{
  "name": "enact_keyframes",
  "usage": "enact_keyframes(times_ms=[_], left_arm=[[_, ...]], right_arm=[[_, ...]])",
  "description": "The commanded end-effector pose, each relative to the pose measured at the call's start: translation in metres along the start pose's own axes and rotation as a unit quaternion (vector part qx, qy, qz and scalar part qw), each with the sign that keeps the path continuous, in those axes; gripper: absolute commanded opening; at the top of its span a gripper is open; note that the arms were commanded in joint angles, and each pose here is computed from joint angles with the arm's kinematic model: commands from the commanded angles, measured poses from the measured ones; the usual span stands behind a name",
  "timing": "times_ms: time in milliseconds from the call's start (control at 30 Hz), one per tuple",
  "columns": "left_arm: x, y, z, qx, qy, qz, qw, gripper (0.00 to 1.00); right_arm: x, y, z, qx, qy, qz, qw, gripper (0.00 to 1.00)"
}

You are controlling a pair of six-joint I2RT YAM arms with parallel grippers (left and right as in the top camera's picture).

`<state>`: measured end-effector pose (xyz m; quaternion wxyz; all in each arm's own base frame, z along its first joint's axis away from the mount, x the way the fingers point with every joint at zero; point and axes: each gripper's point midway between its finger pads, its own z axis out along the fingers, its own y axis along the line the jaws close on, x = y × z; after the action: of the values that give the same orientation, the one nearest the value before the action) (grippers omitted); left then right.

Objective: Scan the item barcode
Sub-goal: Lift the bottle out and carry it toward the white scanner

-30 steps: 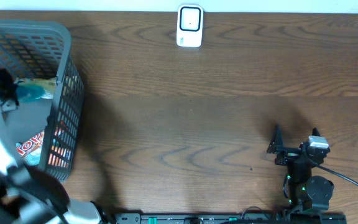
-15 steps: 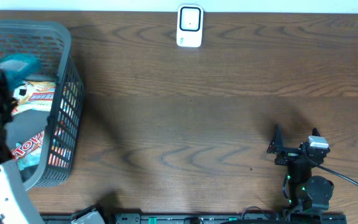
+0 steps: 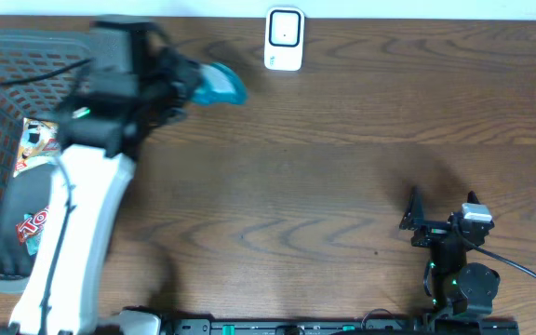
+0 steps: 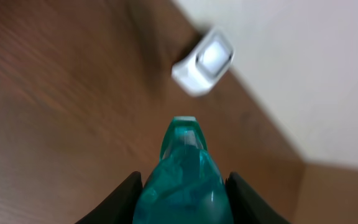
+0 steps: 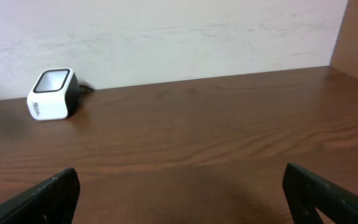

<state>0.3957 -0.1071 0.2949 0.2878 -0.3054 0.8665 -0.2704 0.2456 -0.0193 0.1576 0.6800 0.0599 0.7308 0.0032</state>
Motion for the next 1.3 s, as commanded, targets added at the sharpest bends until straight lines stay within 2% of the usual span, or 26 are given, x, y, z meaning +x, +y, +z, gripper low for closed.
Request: enact_keyframes(times_ms=[0, 133, 233, 467, 900, 1067, 1267], left_arm=[[0.028, -0.014, 0.034, -0.004, 0.043, 0.053, 0.998, 0.11], [0.067, -0.009, 0.087, -0.035, 0.102, 0.072, 0.992, 0.11], [0.093, -0.012, 0.119, -0.027, 0.145, 0.08, 0.986, 0.11], [0.123, -0.022, 0.174, 0.004, 0.174, 0.095, 0.98, 0.11], [0.149, -0.038, 0.204, 0.035, 0.174, 0.121, 0.977, 0.15], [0.17, -0.019, 0.215, 0.002, 0.2, 0.131, 0.971, 0.15], [0.208, 0.032, 0.2, -0.099, 0.27, 0.136, 0.948, 0.15]], right_arm=[[0.001, 0.0, 0.0, 0.0, 0.0, -0.006, 1.0, 0.99], [0.001, 0.0, 0.0, 0.0, 0.0, -0.006, 1.0, 0.99], [0.001, 0.0, 0.0, 0.0, 0.0, -0.006, 1.0, 0.99], [0.001, 0.0, 0.0, 0.0, 0.0, -0.006, 1.0, 0.99], [0.001, 0.0, 0.0, 0.0, 0.0, -0.006, 1.0, 0.99], [0.001, 0.0, 0.0, 0.0, 0.0, -0.006, 1.0, 0.99], [0.001, 0.0, 0.0, 0.0, 0.0, -0.006, 1.0, 0.99]])
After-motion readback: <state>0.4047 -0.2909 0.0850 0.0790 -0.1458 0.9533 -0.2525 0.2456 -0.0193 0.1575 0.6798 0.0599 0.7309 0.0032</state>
